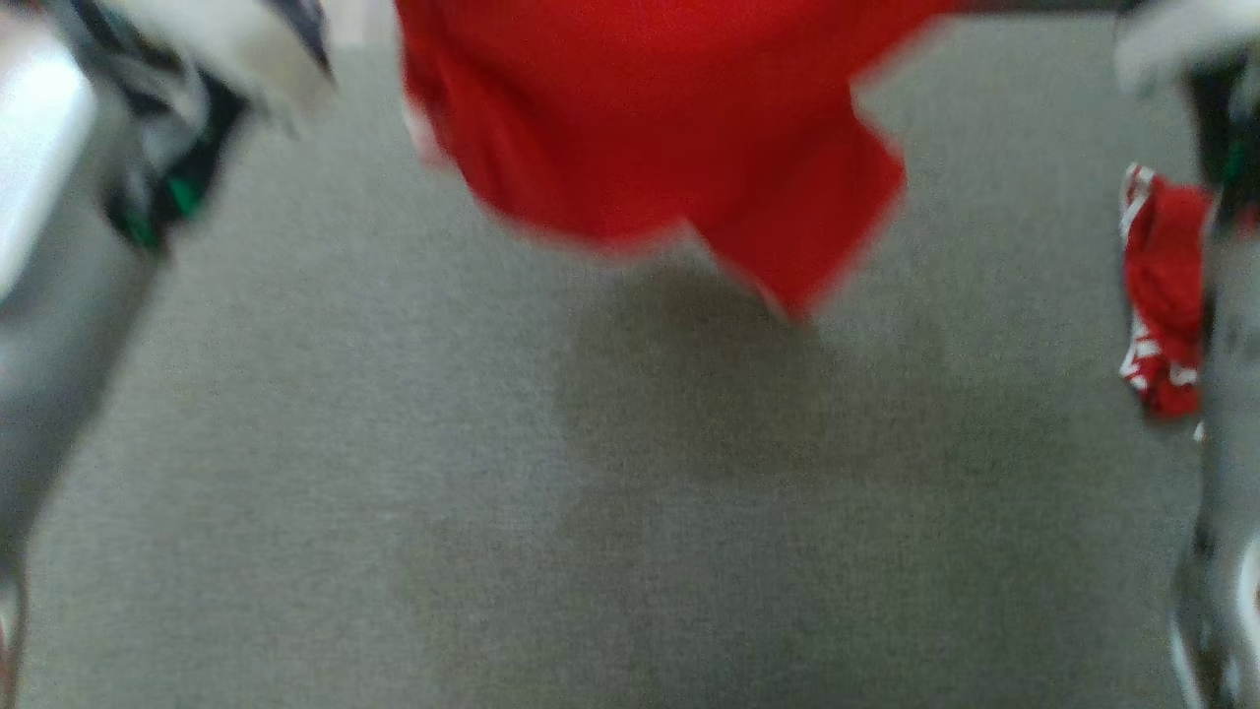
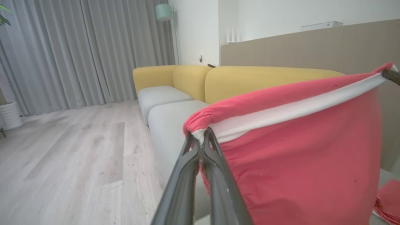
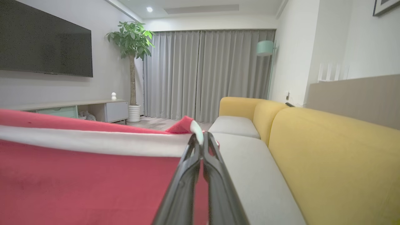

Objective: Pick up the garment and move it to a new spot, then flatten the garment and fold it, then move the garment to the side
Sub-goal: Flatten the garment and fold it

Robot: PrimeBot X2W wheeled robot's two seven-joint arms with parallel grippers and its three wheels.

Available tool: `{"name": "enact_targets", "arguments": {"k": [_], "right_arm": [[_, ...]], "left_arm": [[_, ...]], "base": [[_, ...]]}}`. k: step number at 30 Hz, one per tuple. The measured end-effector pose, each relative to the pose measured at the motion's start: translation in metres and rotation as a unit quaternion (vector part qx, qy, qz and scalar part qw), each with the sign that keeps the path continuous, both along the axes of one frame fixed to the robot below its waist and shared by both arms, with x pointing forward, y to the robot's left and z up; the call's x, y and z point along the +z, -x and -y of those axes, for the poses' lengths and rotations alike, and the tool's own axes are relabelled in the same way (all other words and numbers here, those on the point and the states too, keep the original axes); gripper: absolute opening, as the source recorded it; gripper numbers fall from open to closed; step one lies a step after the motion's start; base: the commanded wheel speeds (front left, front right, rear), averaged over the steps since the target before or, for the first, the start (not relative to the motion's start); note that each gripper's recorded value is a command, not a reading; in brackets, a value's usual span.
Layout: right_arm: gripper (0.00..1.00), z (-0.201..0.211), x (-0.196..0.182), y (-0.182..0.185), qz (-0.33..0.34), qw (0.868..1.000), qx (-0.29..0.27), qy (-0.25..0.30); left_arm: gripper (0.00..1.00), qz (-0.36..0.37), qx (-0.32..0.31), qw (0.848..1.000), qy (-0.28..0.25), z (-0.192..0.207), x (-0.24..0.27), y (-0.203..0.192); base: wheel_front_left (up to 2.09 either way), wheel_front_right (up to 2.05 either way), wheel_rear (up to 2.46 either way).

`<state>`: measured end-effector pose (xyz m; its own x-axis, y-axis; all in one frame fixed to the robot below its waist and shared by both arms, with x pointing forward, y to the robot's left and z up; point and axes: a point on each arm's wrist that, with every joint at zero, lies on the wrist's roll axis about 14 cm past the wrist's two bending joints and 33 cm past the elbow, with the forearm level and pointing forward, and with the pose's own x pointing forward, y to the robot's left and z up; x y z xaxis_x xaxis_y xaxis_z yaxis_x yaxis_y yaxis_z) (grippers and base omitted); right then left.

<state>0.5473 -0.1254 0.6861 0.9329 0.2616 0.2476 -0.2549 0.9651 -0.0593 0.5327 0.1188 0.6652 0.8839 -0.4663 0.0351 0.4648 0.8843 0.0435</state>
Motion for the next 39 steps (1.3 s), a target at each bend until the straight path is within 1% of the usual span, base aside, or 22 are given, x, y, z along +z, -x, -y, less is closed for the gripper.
{"name": "enact_targets", "arguments": {"k": [4, 6, 7, 9, 11, 14, 17, 19, 21, 24, 28, 32, 33, 36, 39], "right_arm": [[0.00, -0.001, 0.027, -0.048, 0.045, 0.999, -0.012, 0.014], [0.00, -0.001, 0.030, -0.069, 0.057, 0.998, -0.020, 0.029], [0.00, -0.001, 0.025, -0.077, 0.054, 0.997, -0.024, 0.039], [0.00, 0.000, 0.004, -0.090, 0.035, 0.997, -0.029, 0.057], [0.00, 0.003, -0.028, -0.099, 0.003, 0.997, -0.033, 0.066], [0.00, 0.005, -0.075, -0.103, -0.051, 0.995, -0.035, 0.081], [0.00, 0.007, -0.126, -0.097, -0.113, 0.987, -0.032, 0.108], [0.00, 0.008, -0.163, -0.087, -0.159, 0.979, -0.026, 0.126], [0.00, 0.012, -0.197, -0.073, -0.205, 0.967, -0.021, 0.150], [0.00, 0.022, -0.232, -0.052, -0.261, 0.949, -0.017, 0.179], [0.00, 0.031, -0.255, -0.024, -0.312, 0.926, -0.008, 0.210], [0.00, 0.044, -0.270, 0.006, -0.361, 0.905, -0.006, 0.225], [0.00, 0.044, -0.270, 0.006, -0.361, 0.905, -0.006, 0.225], [0.00, 0.052, -0.274, 0.030, -0.388, 0.892, 0.001, 0.234], [0.00, 0.057, -0.273, 0.053, -0.410, 0.882, 0.012, 0.231]], "left_arm": [[0.00, 0.055, 0.023, 0.998, 0.008, -0.006, 0.031, -0.052], [0.00, 0.070, 0.026, 0.997, 0.027, -0.005, 0.039, -0.072], [0.00, 0.076, 0.024, 0.996, 0.035, -0.003, 0.040, -0.079], [0.00, 0.078, 0.024, 0.996, 0.044, -0.002, 0.029, -0.091], [0.00, 0.072, 0.021, 0.996, 0.045, 0.002, 0.010, -0.097], [0.00, 0.038, 0.010, 0.998, 0.052, 0.012, -0.029, -0.094], [0.00, -0.010, -0.006, 1.000, 0.029, 0.020, -0.083, -0.077], [0.00, -0.052, -0.023, 0.998, 0.017, 0.028, -0.122, -0.056], [0.00, -0.085, -0.045, 0.995, 0.009, 0.037, -0.153, -0.033], [0.00, -0.113, -0.070, 0.991, -0.001, 0.044, -0.179, -0.002], [0.00, -0.128, -0.095, 0.987, -0.019, 0.049, -0.190, 0.029], [0.00, -0.142, -0.119, 0.982, -0.038, 0.057, -0.201, 0.063], [0.00, -0.142, -0.119, 0.982, -0.038, 0.057, -0.201, 0.063], [0.00, -0.147, -0.131, 0.979, -0.055, 0.059, -0.208, 0.086], [0.00, -0.150, -0.133, 0.978, -0.060, 0.059, -0.210, 0.104]], "base": [[0.00, 0.00, 0.00], [0.00, 0.00, 0.00], [0.00, 0.00, 0.00], [0.00, 0.00, 0.00], [0.00, 0.00, 0.00], [0.00, 0.00, 0.00], [0.00, 0.00, 0.00], [0.00, 0.00, 0.00], [0.00, 0.00, 0.00], [0.00, 0.00, 0.00], [0.00, 0.00, 0.00], [0.00, 0.00, 0.00], [0.00, 0.00, 0.00], [0.00, 0.00, 0.00], [0.00, 0.00, 0.00]]}}
